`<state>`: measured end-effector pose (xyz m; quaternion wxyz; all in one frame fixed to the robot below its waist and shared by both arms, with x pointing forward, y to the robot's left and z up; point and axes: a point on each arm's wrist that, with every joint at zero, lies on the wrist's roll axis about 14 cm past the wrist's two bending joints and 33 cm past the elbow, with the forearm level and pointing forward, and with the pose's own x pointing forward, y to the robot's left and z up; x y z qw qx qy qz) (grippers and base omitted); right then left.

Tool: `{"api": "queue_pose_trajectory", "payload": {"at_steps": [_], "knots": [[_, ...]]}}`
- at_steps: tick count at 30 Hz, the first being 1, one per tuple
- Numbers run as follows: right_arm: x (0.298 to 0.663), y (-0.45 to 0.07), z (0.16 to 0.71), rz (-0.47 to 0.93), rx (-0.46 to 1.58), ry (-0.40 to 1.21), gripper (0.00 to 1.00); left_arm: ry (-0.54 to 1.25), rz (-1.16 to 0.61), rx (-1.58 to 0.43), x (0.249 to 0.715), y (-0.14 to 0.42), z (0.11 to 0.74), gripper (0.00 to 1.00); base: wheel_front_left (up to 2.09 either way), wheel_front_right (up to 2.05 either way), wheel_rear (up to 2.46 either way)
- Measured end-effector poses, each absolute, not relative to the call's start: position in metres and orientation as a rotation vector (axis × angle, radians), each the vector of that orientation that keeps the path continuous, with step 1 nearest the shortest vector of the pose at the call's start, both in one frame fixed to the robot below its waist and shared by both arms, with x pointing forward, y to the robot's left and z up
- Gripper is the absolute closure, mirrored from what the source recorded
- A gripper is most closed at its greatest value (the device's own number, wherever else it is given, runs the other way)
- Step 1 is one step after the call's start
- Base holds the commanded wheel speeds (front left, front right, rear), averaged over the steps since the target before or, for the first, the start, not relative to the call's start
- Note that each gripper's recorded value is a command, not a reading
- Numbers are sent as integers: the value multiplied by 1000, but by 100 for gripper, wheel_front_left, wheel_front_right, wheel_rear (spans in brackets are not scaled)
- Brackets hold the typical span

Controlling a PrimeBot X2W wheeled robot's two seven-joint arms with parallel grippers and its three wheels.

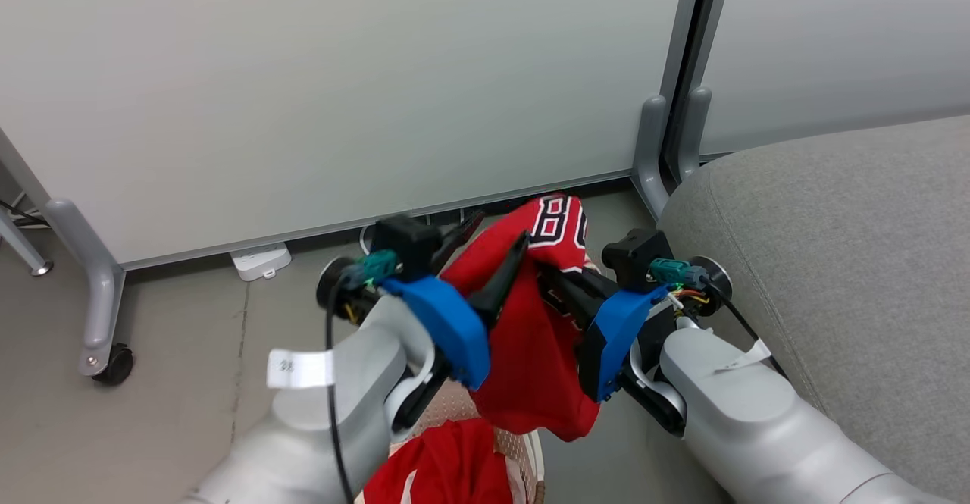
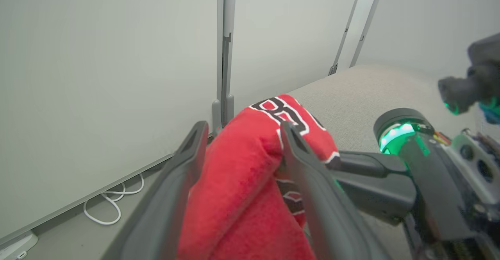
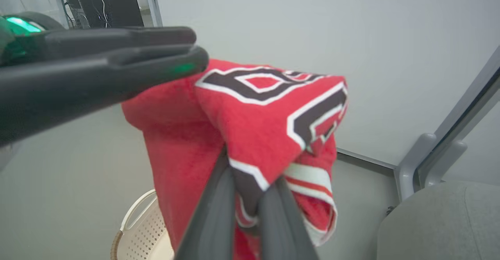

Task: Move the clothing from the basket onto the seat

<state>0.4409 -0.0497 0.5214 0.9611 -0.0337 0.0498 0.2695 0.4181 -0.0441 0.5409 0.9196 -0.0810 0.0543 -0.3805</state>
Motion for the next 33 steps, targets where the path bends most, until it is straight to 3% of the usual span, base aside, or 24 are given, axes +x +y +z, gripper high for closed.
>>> {"api": "queue_pose_trajectory", "payload": {"at_steps": [6, 20, 33], "knots": [[446, -57, 526, 529, -64, 81, 100, 49, -671, -215, 423, -10, 540, 0, 0, 0, 0], [446, -69, 526, 500, -60, 63, 100, 30, -445, -200, 385, 71, 495, 0, 0, 0, 0], [446, -74, 525, 485, -55, 58, 100, 31, -348, -200, 374, 96, 483, 0, 0, 0, 0]]}}
